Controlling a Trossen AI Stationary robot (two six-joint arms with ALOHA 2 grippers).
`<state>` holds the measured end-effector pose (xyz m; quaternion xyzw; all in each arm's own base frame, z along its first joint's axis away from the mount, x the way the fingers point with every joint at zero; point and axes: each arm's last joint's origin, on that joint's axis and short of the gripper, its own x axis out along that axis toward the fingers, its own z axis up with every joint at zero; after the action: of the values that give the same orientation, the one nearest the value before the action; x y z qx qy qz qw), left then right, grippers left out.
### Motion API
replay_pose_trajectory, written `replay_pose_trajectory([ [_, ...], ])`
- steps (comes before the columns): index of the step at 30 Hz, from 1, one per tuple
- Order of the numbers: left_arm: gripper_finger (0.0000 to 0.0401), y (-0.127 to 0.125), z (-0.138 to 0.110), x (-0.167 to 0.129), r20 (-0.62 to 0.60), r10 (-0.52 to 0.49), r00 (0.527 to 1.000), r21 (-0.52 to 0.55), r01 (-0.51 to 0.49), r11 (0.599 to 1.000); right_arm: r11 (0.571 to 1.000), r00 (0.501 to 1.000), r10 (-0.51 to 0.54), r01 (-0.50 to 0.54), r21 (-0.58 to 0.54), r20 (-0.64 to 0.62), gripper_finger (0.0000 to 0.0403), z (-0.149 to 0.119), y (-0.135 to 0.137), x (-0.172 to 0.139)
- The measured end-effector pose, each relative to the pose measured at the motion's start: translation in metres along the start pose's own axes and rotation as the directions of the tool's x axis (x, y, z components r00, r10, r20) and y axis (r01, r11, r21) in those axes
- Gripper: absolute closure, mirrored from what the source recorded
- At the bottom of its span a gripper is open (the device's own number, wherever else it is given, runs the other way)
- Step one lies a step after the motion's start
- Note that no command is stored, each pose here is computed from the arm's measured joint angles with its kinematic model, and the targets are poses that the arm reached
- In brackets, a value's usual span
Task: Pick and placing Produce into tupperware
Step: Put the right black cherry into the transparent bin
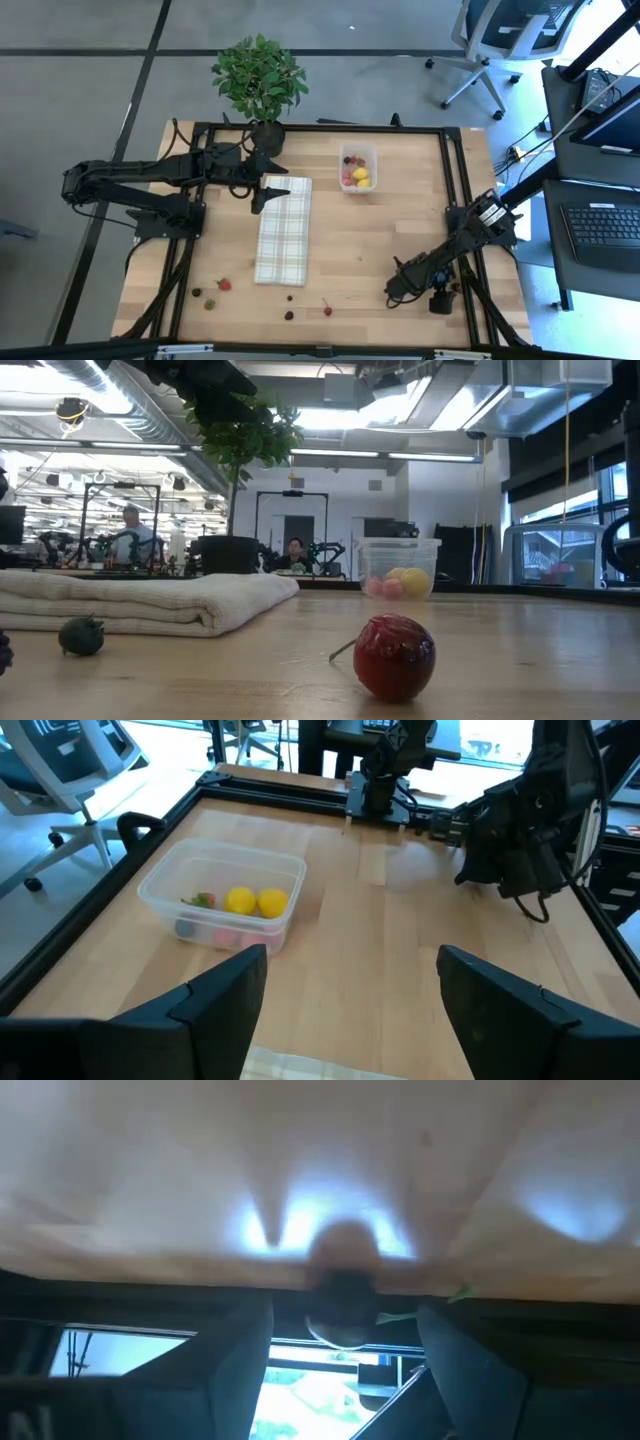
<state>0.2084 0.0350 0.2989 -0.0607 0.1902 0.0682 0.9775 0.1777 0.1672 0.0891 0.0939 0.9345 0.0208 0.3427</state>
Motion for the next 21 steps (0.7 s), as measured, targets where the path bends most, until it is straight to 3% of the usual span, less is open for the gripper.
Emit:
replay_pose_trajectory([
  [12, 0.0117, 0.0, 0.0, 0.0, 0.0, 0.0, 1.0, -0.023, 0.0, 1.0, 0.998, 0.999, -0.016, 0.018, 0.058, -0.044, 0.0159, -0.003, -0.014, 0.014],
  [21, 0.0117, 0.0, 0.0, 0.0, 0.0, 0.0, 1.0, -0.024, 0.0, 1.0, 0.999, 1.0, 0.012, -0.011, 0.045, -0.025, 0.0235, -0.001, -0.01, 0.013],
])
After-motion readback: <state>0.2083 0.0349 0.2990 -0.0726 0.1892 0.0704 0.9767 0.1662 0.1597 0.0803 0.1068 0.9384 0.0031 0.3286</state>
